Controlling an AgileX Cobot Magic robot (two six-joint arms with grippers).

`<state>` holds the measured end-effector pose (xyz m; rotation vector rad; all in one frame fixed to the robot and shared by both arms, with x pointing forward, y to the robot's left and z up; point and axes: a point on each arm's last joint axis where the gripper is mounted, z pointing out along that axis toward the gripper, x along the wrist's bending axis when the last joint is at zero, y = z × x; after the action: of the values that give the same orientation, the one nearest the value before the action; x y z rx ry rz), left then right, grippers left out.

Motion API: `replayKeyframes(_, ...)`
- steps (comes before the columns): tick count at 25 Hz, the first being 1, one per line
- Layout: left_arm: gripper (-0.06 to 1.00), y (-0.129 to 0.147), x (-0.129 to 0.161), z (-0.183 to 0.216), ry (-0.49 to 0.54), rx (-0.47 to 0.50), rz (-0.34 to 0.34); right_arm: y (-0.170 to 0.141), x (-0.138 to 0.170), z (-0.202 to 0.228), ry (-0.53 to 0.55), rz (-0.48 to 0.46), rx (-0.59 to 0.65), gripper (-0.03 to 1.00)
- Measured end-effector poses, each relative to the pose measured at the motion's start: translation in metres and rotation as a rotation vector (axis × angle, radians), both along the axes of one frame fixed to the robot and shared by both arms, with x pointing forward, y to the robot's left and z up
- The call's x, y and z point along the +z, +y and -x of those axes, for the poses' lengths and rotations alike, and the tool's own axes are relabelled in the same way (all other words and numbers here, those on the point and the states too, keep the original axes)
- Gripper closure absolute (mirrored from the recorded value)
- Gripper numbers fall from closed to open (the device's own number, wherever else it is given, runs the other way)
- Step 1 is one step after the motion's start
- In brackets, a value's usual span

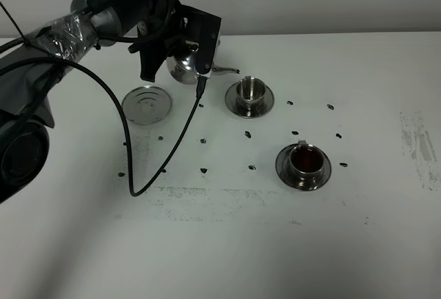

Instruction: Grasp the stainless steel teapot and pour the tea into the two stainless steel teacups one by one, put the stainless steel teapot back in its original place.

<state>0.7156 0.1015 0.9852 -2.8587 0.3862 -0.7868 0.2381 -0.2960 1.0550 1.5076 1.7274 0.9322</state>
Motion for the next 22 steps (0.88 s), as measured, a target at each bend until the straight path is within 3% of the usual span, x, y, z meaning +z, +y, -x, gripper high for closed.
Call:
replayKeyframes(7,0.76,-0.008,-0.014,-0.001,0.010,-0.024,-0.014,0.000,0.000,0.000,0.000,0.000,0.000,0.38)
replayKeyframes(22,0.76,-0.014,-0.011,0.000,-0.040,-0.063,-0.074,0.000,0.000,0.000,0.000,0.000,0.000,0.38)
